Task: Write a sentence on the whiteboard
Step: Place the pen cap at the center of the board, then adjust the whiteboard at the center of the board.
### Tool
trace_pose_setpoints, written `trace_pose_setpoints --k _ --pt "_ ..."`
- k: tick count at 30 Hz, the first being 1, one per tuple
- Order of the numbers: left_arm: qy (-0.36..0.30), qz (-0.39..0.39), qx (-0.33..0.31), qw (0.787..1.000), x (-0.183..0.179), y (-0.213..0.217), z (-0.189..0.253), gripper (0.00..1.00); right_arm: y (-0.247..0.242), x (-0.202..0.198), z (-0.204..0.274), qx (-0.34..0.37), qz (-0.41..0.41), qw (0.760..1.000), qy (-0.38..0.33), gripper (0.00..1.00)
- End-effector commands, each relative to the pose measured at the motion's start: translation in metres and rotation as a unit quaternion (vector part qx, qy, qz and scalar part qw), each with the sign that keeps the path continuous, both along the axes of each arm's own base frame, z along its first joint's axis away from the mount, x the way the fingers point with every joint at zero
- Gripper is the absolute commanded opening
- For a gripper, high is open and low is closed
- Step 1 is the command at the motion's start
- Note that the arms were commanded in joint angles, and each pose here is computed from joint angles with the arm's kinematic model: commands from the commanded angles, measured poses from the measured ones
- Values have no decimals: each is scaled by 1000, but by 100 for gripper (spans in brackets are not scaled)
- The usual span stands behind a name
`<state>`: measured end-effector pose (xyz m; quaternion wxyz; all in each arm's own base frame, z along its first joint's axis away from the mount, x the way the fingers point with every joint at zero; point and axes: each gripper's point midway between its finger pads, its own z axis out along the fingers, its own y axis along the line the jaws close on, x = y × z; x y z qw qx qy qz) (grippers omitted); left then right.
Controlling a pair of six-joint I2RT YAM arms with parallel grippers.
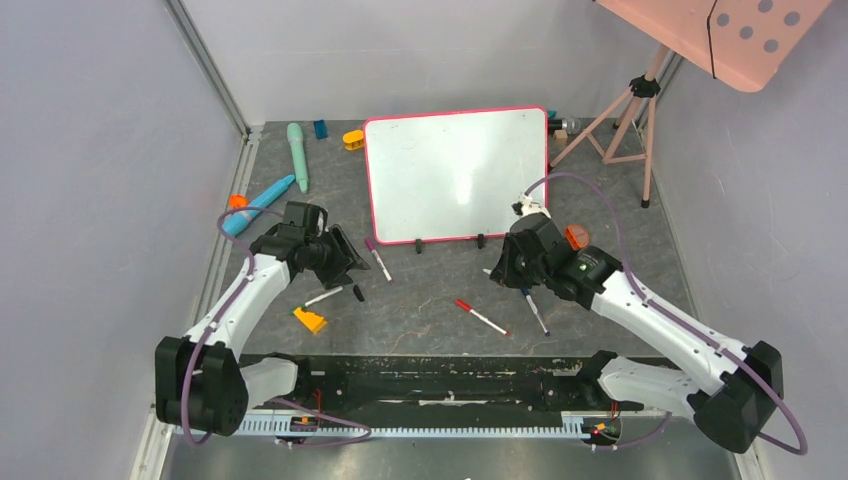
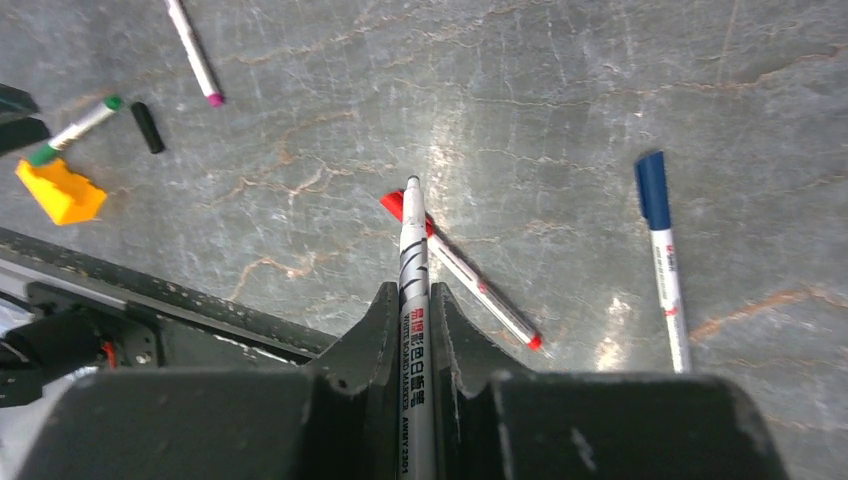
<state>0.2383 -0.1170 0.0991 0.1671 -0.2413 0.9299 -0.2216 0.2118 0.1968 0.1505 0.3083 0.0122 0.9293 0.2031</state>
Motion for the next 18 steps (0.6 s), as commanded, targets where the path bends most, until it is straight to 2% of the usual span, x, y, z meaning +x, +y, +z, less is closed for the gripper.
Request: trace_pose_setpoints --k 1,5,6,9,12,14,18 --pt "-33 -67 -49 996 1 -21 26 68 -15 0 12 -80 33 996 14 0" --pt "-80 -91 -88 989 6 -35 50 88 -15 15 32 -127 37 991 20 0" --pt "-101 -98 -100 985 8 -38 59 98 -13 19 36 -135 28 990 30 0" --pt "-152 -97 -120 976 19 -44 87 100 -14 26 39 -179 9 981 77 0" --pt "-174 -100 -124 972 30 -48 103 100 -14 28 33 -231 54 964 115 0" --pt "-186 -96 -119 971 37 -47 106 100 -6 27 26 -225 87 963 119 0" --pt "-229 -55 -73 969 55 -30 113 100 4 40 30 -185 102 975 66 0"
